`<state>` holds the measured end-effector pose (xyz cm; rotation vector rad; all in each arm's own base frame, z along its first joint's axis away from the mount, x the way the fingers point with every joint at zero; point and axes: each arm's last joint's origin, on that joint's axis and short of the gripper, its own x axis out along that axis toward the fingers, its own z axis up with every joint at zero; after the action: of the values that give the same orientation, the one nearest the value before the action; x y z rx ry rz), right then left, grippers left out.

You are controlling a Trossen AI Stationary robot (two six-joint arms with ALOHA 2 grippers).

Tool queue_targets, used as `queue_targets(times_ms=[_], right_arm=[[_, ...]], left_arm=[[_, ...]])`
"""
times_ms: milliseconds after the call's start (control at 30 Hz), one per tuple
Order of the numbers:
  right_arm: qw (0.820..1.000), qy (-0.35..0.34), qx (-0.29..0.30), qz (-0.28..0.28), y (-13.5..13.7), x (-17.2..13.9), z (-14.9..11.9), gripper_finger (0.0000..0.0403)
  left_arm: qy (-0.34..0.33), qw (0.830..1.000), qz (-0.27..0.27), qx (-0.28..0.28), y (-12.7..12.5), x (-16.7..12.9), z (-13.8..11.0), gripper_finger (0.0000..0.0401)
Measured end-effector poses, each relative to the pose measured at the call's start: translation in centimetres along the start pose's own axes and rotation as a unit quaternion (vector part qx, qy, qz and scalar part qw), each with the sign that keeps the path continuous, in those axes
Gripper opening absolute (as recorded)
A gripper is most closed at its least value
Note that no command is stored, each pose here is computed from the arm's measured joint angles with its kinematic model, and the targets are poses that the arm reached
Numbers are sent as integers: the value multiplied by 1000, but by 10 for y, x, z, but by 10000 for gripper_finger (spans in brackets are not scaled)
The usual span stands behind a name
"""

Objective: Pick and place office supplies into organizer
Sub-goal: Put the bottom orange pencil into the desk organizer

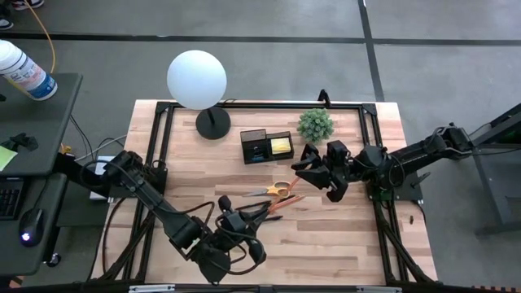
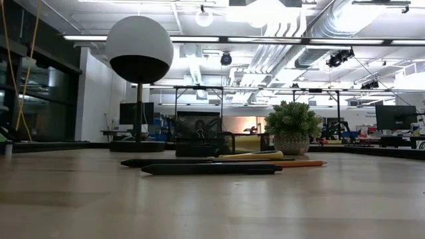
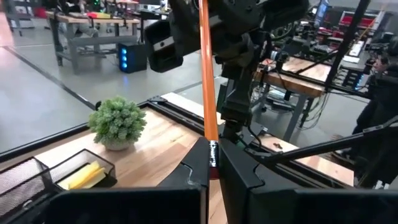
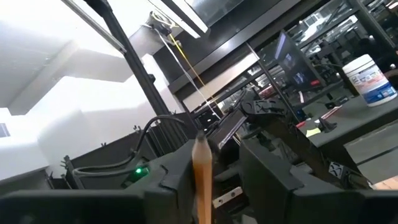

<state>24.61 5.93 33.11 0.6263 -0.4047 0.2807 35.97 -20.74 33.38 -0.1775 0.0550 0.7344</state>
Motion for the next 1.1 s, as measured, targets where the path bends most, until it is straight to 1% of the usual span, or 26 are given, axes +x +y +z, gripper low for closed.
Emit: queue_targets(times_ms=[100,200,233,300,433,567,767,967,1100], right_arm=[[1000,4,-2,7,0,0,0,71],[1000,7,-5,12,1,0,0,22],[1000,8,-8,13,1,0,-1,16],[1000,9,-10,15,1,0,-1,19],[1000,8,-9,15,1,0,0,36],[1000,8,-17,15,1,0,0,15],[1000,5,-20,15,-2,0,2,26],[1000,6,-20,23,-4,0,4,14],[1000,6,-17,23,-5,1,5,21]], left_arm=[[1,1000,-1,-2,0,1,0,5],[0,1000,-1,-3,0,1,0,5],[0,1000,-1,-3,0,1,0,5],[0,1000,-1,-3,0,1,0,5],[0,1000,-1,-3,0,1,0,5],[0,1000,-2,-2,0,0,0,5],[0,1000,-5,-1,-1,-3,0,6],[0,1000,-6,3,-2,-4,-1,6],[1,1000,-7,23,-2,-4,-1,25]])
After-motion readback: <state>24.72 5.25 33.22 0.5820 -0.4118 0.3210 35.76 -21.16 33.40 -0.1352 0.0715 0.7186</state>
